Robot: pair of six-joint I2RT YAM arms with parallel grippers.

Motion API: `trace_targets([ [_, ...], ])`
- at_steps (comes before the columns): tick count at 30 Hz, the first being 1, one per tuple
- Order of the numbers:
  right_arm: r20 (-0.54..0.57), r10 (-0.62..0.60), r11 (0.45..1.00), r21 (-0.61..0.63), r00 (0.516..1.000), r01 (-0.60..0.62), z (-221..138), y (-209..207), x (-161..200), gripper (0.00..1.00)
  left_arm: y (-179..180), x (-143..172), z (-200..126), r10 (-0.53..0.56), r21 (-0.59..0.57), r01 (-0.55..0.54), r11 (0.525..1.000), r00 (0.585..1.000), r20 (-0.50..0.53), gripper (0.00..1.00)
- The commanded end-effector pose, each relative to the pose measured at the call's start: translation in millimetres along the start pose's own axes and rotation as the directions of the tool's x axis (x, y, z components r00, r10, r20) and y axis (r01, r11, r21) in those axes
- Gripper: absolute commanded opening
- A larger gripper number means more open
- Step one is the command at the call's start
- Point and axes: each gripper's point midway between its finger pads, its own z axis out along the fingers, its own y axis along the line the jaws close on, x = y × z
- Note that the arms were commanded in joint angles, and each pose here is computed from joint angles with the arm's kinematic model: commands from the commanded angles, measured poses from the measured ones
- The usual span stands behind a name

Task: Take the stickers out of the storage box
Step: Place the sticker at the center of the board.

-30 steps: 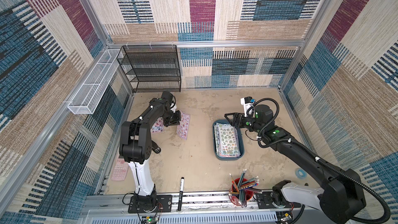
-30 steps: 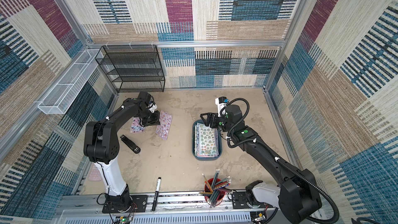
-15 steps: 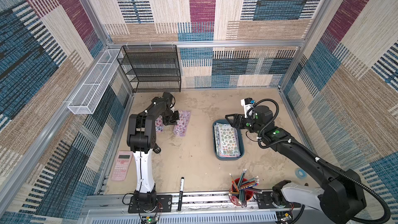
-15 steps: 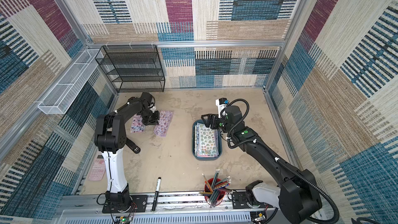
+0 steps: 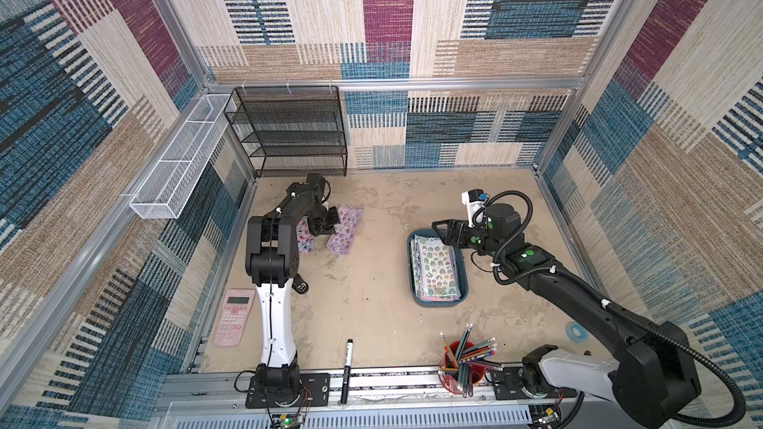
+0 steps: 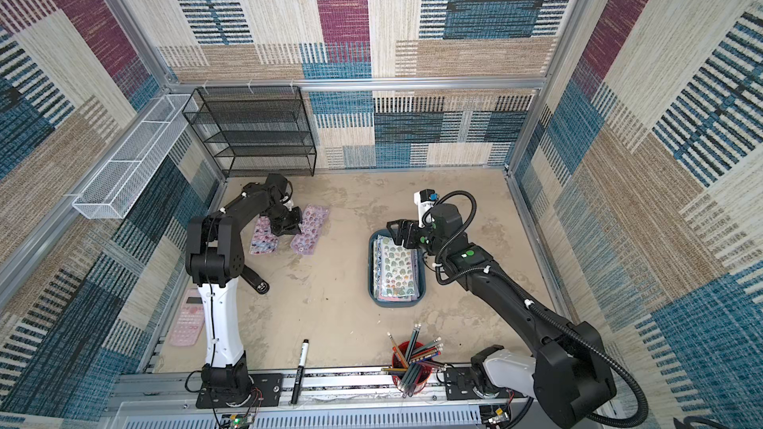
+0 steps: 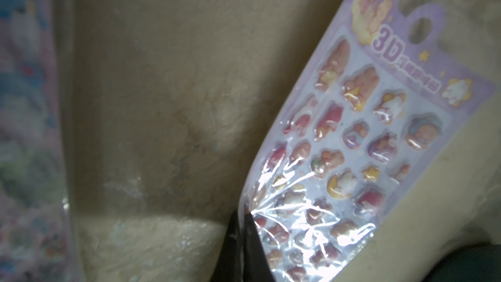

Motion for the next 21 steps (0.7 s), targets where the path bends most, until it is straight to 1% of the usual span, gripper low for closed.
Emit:
trace_targets([
  [1, 0.013, -0.004, 1.000, 0.003, 1.000, 0.004, 0.9, -1.0, -1.6, 0.78, 22.8, -0.6, 14.3, -0.063, -0.088, 0.064, 0.994, 0.998, 0.011, 0.00],
  [7, 0.008, 0.003, 1.000, 0.010, 1.000, -0.003, -0.1, -4.1, 3.0, 0.78, 28.5, -7.7, 7.6, -0.116, -0.088, 0.121, 0.989, 0.992, 0.053, 0.00],
  [13, 0.011, -0.004, 1.000, 0.019, 1.000, 0.004, -1.6, -5.2, 2.9, 0.79, 37.2, -8.4, 9.8, -0.144, -0.105, 0.150, 0.983, 0.988, 0.057, 0.00],
  [14, 0.011, -0.004, 1.000, 0.022, 1.000, 0.003, -1.6, -6.0, 2.8, 0.79, 36.9, -7.7, 10.0, -0.145, -0.104, 0.150, 0.983, 0.988, 0.054, 0.02],
  [18, 0.011, -0.004, 1.000, 0.021, 1.000, 0.004, -1.5, -5.6, 2.9, 0.79, 36.3, -8.7, 5.8, -0.138, -0.101, 0.144, 0.984, 0.988, 0.062, 0.16],
  [21, 0.010, -0.004, 1.000, 0.022, 1.000, 0.004, -1.4, -6.0, 3.5, 0.79, 35.7, -11.5, 0.4, -0.126, -0.103, 0.134, 0.986, 0.989, 0.077, 0.21],
])
